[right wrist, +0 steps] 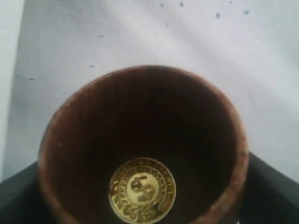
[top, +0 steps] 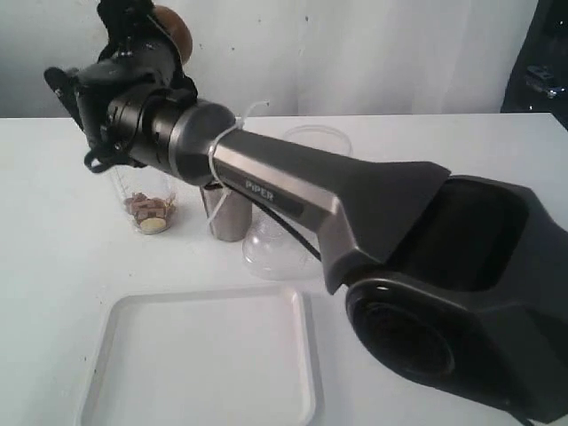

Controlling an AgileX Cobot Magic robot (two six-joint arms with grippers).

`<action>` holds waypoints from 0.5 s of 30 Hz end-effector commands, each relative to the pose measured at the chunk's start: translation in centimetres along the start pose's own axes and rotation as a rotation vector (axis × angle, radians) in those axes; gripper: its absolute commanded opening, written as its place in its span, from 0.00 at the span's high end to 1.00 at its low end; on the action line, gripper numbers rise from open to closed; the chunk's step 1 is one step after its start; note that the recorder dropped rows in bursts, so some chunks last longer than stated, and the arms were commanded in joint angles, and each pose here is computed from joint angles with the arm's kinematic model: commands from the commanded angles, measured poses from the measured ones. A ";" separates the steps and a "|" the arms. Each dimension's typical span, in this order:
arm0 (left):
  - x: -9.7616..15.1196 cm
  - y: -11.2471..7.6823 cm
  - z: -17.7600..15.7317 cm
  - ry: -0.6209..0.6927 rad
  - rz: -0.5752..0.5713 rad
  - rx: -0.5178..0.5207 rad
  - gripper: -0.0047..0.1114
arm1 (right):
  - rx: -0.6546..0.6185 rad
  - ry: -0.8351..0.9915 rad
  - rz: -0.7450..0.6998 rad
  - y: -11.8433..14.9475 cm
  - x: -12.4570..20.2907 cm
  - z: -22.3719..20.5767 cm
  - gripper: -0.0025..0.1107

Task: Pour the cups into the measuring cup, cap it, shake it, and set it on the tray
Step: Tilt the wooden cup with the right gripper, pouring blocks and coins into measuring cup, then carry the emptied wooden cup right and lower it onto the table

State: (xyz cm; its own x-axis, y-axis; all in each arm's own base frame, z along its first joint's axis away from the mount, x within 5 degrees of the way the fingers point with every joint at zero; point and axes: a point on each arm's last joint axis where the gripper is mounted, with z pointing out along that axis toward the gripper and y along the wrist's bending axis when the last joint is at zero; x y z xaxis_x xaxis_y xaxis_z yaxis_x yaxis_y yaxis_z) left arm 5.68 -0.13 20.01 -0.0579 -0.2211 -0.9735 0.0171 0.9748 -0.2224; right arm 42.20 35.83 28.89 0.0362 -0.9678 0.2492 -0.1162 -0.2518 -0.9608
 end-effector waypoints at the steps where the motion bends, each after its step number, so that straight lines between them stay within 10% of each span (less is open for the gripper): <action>1: -0.2 0.0 -0.1 -0.015 0.003 0.005 0.96 | -0.179 -0.046 0.300 -2.1 1.9 -1.6 0.98; 15: -0.2 0.0 -0.1 -0.015 0.003 0.005 0.96 | -0.645 -0.279 0.991 -4.9 5.0 -3.8 0.98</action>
State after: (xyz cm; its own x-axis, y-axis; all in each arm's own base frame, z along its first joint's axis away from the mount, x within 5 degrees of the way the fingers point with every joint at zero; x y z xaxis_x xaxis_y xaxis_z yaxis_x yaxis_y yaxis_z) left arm 5.68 -0.13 20.01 -0.0579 -0.2211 -0.9735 0.0171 0.9748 -0.2224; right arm 39.55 32.92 34.27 -0.0967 -0.7993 -0.5931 -0.6365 0.5077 -0.5806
